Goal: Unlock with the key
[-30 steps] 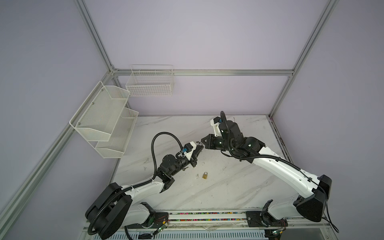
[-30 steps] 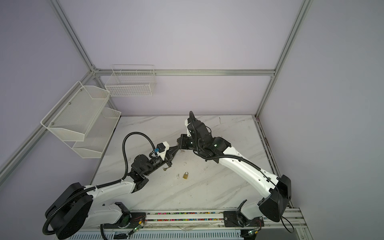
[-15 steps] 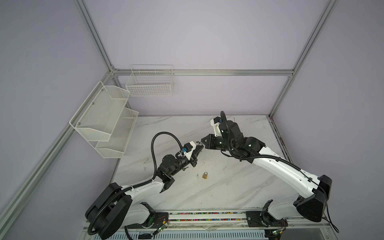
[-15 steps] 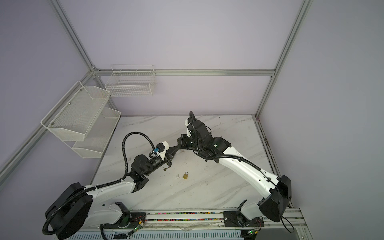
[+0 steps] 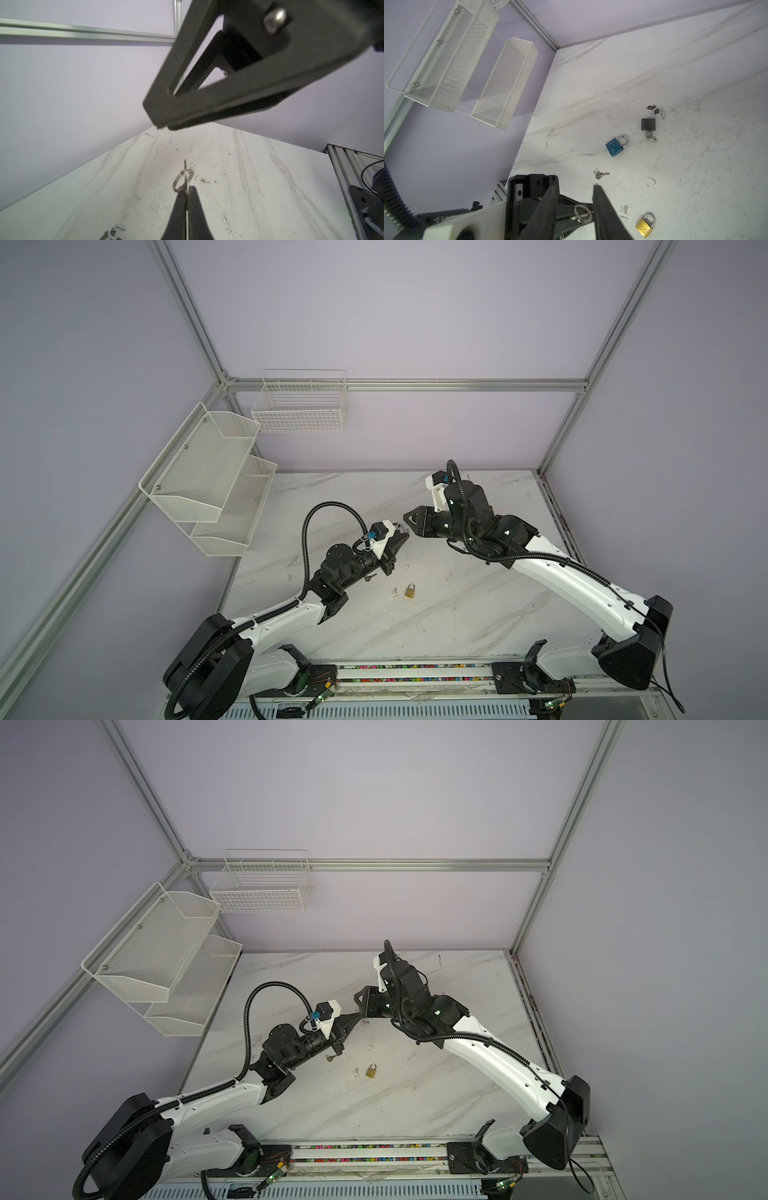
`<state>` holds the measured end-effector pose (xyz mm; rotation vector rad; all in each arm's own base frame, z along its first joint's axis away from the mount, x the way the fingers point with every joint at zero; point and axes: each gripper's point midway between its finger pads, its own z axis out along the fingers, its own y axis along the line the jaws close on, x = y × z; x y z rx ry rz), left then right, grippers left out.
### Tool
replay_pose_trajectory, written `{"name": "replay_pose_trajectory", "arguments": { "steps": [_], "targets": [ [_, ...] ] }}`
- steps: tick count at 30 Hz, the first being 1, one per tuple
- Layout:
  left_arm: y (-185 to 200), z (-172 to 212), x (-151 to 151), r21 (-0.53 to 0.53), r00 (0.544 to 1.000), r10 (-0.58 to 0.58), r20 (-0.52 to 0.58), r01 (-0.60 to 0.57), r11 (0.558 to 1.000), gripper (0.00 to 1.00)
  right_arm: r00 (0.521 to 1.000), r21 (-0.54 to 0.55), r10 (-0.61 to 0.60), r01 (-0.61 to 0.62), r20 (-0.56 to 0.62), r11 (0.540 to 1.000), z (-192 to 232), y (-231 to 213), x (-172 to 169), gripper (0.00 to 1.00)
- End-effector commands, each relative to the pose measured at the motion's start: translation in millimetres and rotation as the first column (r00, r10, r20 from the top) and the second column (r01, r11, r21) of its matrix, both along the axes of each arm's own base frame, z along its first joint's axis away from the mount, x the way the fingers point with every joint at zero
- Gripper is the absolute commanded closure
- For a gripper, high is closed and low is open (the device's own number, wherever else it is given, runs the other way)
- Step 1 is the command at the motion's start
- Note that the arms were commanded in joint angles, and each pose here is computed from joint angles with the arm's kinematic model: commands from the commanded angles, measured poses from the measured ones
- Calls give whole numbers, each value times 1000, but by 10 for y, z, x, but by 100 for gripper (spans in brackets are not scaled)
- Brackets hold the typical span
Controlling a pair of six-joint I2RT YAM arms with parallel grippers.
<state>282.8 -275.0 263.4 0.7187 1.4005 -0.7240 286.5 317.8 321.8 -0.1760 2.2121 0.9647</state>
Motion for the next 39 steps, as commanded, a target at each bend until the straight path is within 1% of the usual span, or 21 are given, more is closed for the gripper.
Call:
{"name": "replay_pose_trajectory", "arguments": {
  "steps": [1, 4, 6, 8, 10, 15, 19, 25, 31, 33, 35, 39],
  "targets": [
    [-62, 417, -33, -18, 999, -45, -11, 45, 999, 100, 995, 4, 42, -42, 93, 999, 165, -93, -42, 58],
    [-69, 377, -54, 20, 994, -63, -92, 65, 998, 100, 984, 6, 125, -126, 126, 992, 136, -61, -113, 54],
    [-72, 357, -84, 33, 989, -83, -125, 87, 996, 100, 964, 25, 219, -225, 152, 974, 127, -2, -230, 53],
    [-81, 383, -128, 31, 982, -110, -155, 116, 993, 100, 944, 51, 280, -292, 176, 955, 127, 31, -322, 49],
    [-87, 397, -159, 34, 976, -130, -175, 138, 990, 100, 921, 62, 334, -352, 198, 934, 143, 62, -405, 49],
    [-96, 472, -217, 36, 968, -164, -192, 174, 984, 100, 919, 49, 334, -351, 210, 935, 42, -26, -374, 45],
    [-117, 492, -247, 34, 961, -189, -204, 200, 979, 100, 898, 75, 377, -402, 228, 913, 5, -8, -394, 45],
    [-160, 574, -299, 13, 948, -244, -203, 252, 968, 100, 881, 96, 405, -437, 243, 894, -66, -17, -393, 49],
    [-177, 646, -310, 5, 945, -264, -194, 270, 963, 100, 875, 111, 425, -457, 231, 882, -172, -45, -391, 57],
    [-182, 668, -314, 3, 944, -268, -190, 274, 962, 100, 877, 113, 422, -454, 229, 884, -193, -60, -376, 60],
    [-188, 678, -305, 3, 944, -268, -193, 274, 962, 100, 880, 117, 419, -451, 223, 885, -222, -75, -359, 62],
    [-204, 684, -290, 6, 942, -270, -202, 277, 961, 100, 870, 139, 437, -473, 227, 870, -219, -73, -392, 68]
  ]
}}
